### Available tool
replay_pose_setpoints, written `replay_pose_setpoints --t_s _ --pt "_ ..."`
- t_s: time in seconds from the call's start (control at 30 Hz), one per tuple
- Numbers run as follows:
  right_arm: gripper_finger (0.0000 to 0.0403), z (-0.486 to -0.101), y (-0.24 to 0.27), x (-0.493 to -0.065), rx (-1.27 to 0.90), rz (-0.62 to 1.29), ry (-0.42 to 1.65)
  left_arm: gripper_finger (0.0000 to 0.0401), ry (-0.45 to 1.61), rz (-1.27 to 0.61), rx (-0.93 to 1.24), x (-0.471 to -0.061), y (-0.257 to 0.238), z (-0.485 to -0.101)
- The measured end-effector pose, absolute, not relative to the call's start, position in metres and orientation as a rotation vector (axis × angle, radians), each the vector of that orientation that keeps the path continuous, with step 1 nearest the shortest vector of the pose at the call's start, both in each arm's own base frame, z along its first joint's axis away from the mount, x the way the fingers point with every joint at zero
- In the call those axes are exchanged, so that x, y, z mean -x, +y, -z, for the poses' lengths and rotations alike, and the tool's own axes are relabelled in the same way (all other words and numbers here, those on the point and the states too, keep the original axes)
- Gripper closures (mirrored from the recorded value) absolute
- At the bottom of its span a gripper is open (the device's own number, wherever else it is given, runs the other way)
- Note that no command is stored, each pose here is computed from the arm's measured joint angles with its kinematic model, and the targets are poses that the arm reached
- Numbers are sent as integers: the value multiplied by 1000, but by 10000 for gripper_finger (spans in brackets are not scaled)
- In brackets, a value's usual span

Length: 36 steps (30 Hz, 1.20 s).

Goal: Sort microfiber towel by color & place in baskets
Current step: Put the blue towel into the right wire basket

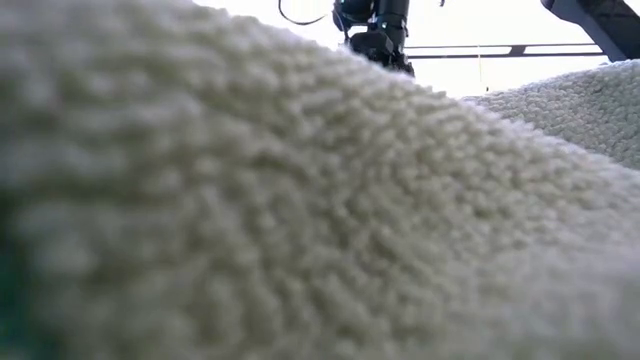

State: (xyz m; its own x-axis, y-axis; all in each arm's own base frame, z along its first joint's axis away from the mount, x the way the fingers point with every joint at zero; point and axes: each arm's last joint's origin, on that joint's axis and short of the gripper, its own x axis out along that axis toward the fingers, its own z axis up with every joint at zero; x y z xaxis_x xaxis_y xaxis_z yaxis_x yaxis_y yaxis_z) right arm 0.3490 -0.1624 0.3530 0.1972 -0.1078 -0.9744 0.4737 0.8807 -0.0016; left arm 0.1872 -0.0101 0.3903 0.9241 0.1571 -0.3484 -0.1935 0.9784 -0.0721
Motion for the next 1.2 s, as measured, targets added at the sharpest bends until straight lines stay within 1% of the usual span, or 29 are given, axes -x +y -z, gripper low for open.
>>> replay_pose_setpoints --t_s 0.2,0.33,0.53,0.8,0.87,1.07,1.2 --pt "305 -328 -163 -350 -367 406 1398 401 349 -174 104 -187 -10 -390" --pt "285 -320 -163 -350 -347 435 1435 401 350 -158 107 -187 -11 -390" --pt "285 -318 -169 -342 -199 548 1521 401 363 -160 105 -187 -11 -389" --pt "287 -317 -184 -331 -258 551 1523 401 375 -161 103 -186 -11 -388" --pt "287 -323 -185 -326 -253 555 1499 401 384 -163 102 -186 -11 -387" --pt "284 -346 -185 -307 -248 598 1339 401 389 -166 103 -186 -10 -387" --pt "284 -343 -183 -287 -338 601 1262 401 387 -167 108 -186 -10 -387"
